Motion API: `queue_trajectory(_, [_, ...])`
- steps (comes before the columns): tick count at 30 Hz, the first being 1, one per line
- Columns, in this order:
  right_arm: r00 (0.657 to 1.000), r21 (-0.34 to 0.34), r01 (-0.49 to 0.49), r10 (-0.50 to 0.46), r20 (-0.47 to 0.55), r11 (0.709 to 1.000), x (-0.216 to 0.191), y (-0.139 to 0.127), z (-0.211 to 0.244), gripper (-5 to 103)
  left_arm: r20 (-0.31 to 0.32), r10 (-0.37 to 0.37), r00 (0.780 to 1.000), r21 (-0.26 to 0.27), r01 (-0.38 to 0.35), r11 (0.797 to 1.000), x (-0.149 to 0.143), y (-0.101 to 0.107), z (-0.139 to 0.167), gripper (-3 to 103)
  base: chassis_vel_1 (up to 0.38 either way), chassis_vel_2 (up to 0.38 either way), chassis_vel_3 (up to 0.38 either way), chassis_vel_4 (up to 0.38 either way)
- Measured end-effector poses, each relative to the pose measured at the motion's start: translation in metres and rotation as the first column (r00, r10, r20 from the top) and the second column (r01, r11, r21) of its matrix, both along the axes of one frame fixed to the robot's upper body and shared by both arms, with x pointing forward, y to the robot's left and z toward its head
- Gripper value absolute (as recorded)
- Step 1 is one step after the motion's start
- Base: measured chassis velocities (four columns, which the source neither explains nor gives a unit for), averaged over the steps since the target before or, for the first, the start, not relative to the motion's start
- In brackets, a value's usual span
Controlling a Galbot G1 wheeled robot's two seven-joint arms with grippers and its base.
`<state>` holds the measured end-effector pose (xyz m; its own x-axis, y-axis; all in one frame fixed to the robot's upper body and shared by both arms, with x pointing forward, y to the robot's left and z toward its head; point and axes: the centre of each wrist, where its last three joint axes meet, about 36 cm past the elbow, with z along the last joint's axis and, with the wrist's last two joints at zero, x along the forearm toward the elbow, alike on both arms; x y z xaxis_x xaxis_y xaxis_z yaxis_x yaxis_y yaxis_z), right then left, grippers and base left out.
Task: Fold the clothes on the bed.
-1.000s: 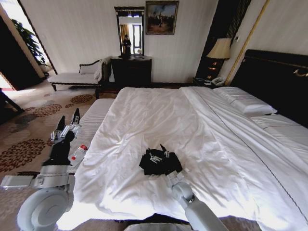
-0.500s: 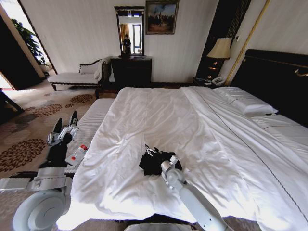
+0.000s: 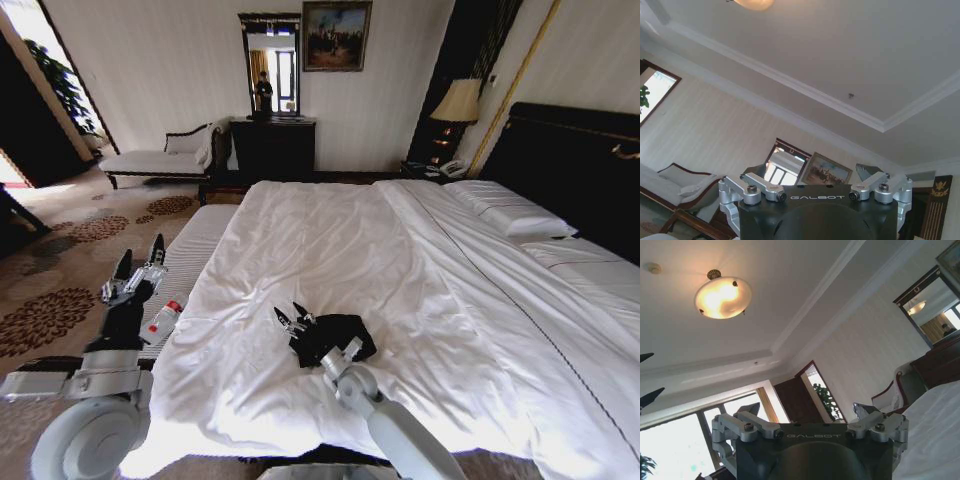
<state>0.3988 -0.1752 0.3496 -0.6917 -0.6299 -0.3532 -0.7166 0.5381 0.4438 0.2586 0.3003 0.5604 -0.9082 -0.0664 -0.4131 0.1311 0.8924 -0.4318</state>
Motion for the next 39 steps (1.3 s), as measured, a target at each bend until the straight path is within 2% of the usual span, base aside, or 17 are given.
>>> queue_trajectory(1, [1.0, 0.0, 0.0, 0.0, 0.0, 1.0, 0.0, 0.0, 0.0, 100, 0.0, 0.0, 1.0, 0.0, 0.0, 1.0, 0.0, 0.0, 0.0, 100, 0.0, 0.0, 0.0, 0.0])
queue_trajectory(3, [0.989, -0.11, 0.149, -0.147, 0.02, 0.983, 0.001, -0.039, 0.014, 100, -0.003, 0.022, 1.0, 0.04, -0.022, 0.999, 0.001, 0.0, -0.002, 100, 0.0, 0.0, 0.0, 0.0])
queue_trajectory(5, [0.93, -0.258, 0.365, -0.363, 0.06, 0.894, -0.011, -0.086, 0.028, 100, -0.047, 0.06, 0.997, 0.113, -0.054, 0.992, 0.002, 0.004, -0.014, 100, 0.0, 0.0, 0.0, 0.0])
queue_trajectory(6, [0.93, -0.258, 0.365, -0.363, 0.06, 0.894, -0.011, -0.086, 0.028, 100, -0.047, 0.06, 0.997, 0.113, -0.054, 0.992, 0.002, 0.004, -0.014, 100, 0.0, 0.0, 0.0, 0.0])
queue_trajectory(7, [0.9, -0.292, 0.433, -0.429, 0.08, 0.853, -0.022, -0.101, 0.034, 100, -0.07, 0.068, 0.995, 0.148, -0.057, 0.987, 0.001, 0.005, -0.02, 100, 0.0, 0.0, 0.0, 0.0])
queue_trajectory(8, [0.882, -0.296, 0.467, -0.461, 0.095, 0.833, -0.029, -0.108, 0.037, 100, -0.084, 0.07, 0.994, 0.167, -0.055, 0.984, -0.001, 0.005, -0.022, 100, 0.0, 0.0, 0.0, 0.0])
queue_trajectory(9, [0.834, -0.261, 0.55, -0.536, 0.129, 0.793, -0.05, -0.115, 0.044, 100, -0.129, 0.069, 0.989, 0.229, -0.038, 0.973, -0.006, 0.005, -0.032, 100, 0.0, 0.0, 0.0, 0.0])
queue_trajectory(11, [0.813, -0.245, 0.581, -0.567, 0.134, 0.776, -0.061, -0.116, 0.048, 100, -0.149, 0.066, 0.987, 0.258, -0.026, 0.966, -0.01, 0.004, -0.037, 100, 0.0, 0.0, 0.0, 0.0])
queue_trajectory(13, [0.77, -0.225, 0.637, -0.623, 0.139, 0.737, -0.086, -0.118, 0.058, 100, -0.185, 0.06, 0.981, 0.314, 0.001, 0.949, -0.018, 0.003, -0.05, 100, 0.0, 0.0, 0.0, 0.0])
queue_trajectory(15, [0.715, -0.245, 0.697, -0.68, 0.164, 0.674, -0.12, -0.119, 0.07, 100, -0.218, 0.037, 0.975, 0.369, 0.047, 0.928, -0.031, -0.004, -0.068, 100, 0.0, 0.0, 0.0, 0.0])
queue_trajectory(16, [0.693, -0.269, 0.717, -0.697, 0.184, 0.643, -0.132, -0.12, 0.076, 100, -0.226, 0.026, 0.974, 0.374, 0.062, 0.925, -0.036, -0.011, -0.074, 100, 0.0, 0.0, 0.0, 0.0])
queue_trajectory(17, [0.693, -0.269, 0.717, -0.697, 0.184, 0.643, -0.132, -0.12, 0.076, 100, -0.226, 0.026, 0.974, 0.374, 0.062, 0.925, -0.036, -0.011, -0.074, 100, 0.0, 0.0, 0.0, 0.0])
queue_trajectory(20, [0.631, -0.358, 0.766, -0.731, 0.261, 0.533, -0.168, -0.114, 0.095, 100, -0.243, -0.024, 0.97, 0.358, 0.112, 0.927, -0.054, -0.043, -0.085, 100, 0.0, 0.0, 0.0, 0.0])
queue_trajectory(21, [0.631, -0.358, 0.766, -0.731, 0.261, 0.533, -0.168, -0.114, 0.095, 100, -0.243, -0.024, 0.97, 0.358, 0.112, 0.927, -0.054, -0.043, -0.085, 100, 0.0, 0.0, 0.0, 0.0])
queue_trajectory(25, [0.585, -0.401, 0.796, -0.743, 0.323, 0.452, -0.192, -0.102, 0.123, 100, -0.222, -0.034, 0.974, 0.382, 0.119, 0.917, -0.066, -0.062, -0.085, 100, 0.0, 0.0, 0.0, 0.0])
queue_trajectory(30, [0.58, -0.405, 0.803, -0.731, 0.36, 0.437, -0.197, -0.101, 0.141, 100, -0.191, -0.025, 0.981, 0.397, 0.1, 0.912, -0.073, -0.059, -0.081, 100, 0.0, 0.0, 0.0, 0.0])
queue_trajectory(39, [0.585, -0.405, 0.8, -0.726, 0.36, 0.444, -0.196, -0.101, 0.142, 100, -0.184, -0.022, 0.983, 0.395, 0.094, 0.914, -0.073, -0.057, -0.08, 100, 0.0, 0.0, 0.0, 0.0])
